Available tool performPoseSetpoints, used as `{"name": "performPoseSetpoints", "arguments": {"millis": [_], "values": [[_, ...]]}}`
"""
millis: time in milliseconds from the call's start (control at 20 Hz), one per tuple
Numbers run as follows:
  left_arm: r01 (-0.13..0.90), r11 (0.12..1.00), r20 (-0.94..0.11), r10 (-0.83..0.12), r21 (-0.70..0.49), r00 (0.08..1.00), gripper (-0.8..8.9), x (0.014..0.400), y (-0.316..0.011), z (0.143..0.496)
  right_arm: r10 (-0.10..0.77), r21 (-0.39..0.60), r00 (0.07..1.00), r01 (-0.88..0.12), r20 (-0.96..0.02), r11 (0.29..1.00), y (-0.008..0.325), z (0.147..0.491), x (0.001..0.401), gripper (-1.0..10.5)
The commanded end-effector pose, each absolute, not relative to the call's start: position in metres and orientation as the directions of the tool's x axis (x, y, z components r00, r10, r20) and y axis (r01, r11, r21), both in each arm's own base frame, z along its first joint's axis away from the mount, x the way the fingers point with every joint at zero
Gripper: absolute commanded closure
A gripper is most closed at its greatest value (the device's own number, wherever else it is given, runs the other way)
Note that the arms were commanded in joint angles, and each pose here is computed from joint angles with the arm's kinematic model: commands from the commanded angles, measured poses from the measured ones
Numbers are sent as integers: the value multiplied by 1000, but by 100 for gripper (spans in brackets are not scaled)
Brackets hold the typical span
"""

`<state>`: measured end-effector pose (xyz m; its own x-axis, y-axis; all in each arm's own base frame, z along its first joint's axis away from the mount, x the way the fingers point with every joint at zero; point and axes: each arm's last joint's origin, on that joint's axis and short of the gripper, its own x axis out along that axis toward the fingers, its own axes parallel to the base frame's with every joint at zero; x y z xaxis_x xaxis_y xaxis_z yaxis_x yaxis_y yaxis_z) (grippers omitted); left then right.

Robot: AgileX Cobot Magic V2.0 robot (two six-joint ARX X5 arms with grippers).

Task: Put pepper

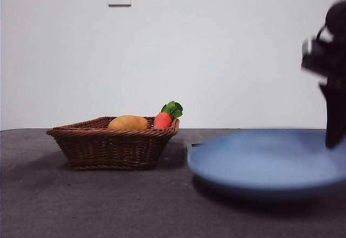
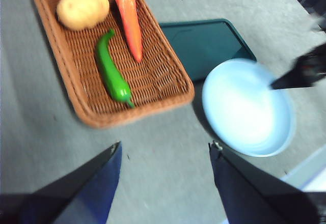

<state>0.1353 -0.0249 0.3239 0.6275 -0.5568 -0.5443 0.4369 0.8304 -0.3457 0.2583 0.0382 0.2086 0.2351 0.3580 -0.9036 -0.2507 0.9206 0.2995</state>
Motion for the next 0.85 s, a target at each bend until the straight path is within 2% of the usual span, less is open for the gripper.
{"name": "performPoseSetpoints", "arguments": {"millis": [50,200,500,650,850], "values": [[433,840,-571,-540,-326,619,508,158,-33,328,373,298,331,-256,-867,920,37,237,247,944],[425,862,-635,-496,-277,593,508,194,-53,330,383,286,447,-271,-808,919,34,274,223,944],[408,899,-768,-372,-159,522,508,271,-107,312,395,264,589,-299,-705,917,31,330,193,944],[394,912,-819,-311,-114,483,508,305,-130,291,400,258,627,-309,-668,915,30,346,186,944],[370,928,-861,-227,-50,454,508,334,-147,260,401,254,639,-314,-656,915,30,350,181,943]]}}
